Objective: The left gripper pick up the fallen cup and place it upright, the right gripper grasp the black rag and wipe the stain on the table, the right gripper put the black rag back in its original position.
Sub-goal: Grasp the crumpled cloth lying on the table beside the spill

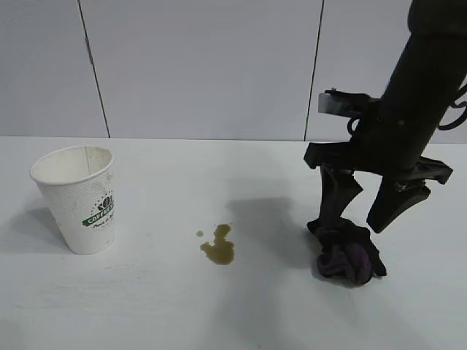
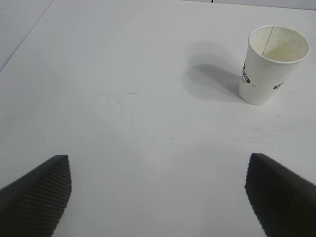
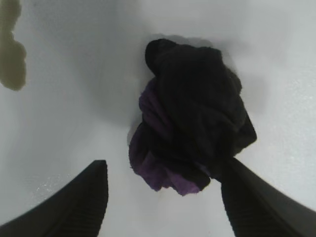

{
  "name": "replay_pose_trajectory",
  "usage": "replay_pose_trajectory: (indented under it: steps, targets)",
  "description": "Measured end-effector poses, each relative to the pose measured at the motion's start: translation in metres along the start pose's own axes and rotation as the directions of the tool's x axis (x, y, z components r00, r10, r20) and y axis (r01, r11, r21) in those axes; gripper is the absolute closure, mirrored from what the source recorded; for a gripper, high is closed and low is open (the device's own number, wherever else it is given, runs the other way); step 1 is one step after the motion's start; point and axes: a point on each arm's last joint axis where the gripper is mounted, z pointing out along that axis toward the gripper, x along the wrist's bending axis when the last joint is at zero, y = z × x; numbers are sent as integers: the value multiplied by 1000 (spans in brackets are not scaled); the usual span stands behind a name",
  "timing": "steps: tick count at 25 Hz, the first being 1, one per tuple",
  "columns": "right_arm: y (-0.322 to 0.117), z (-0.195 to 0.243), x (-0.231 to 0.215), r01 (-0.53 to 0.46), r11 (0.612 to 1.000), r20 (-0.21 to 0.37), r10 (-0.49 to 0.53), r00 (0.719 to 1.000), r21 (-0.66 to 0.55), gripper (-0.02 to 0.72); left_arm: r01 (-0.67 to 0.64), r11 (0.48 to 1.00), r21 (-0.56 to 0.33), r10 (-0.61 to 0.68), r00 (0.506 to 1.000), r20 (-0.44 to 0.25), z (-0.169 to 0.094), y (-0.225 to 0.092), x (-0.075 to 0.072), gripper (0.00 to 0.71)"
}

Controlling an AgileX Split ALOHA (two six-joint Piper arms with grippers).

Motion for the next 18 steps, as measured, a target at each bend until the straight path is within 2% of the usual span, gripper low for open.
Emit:
replay_pose_trajectory:
  steps: [5, 12, 13, 14, 17, 18]
  targets:
    - [0, 16, -7, 6, 999, 53, -8, 999, 34, 249, 0, 1000, 0, 0, 1000, 0, 0, 0, 0, 21]
    - [2, 35, -11, -15, 999, 64, 12, 998, 42, 253, 0, 1000, 0, 0, 1000, 0, 0, 0, 0, 21]
    - [3, 36, -11, -27, 999, 65, 24, 998, 37, 276, 0, 1000, 0, 0, 1000, 0, 0, 0, 0, 21]
    - [3, 36, -11, -38, 999, 65, 36, 997, 31, 330, 0, 1000, 0, 0, 1000, 0, 0, 0, 0, 21]
    - [4, 36, -12, -51, 998, 69, 50, 996, 21, 565, 0, 1000, 0, 0, 1000, 0, 0, 0, 0, 21]
    - [4, 36, -12, -52, 998, 69, 51, 996, 20, 579, 0, 1000, 0, 0, 1000, 0, 0, 0, 0, 21]
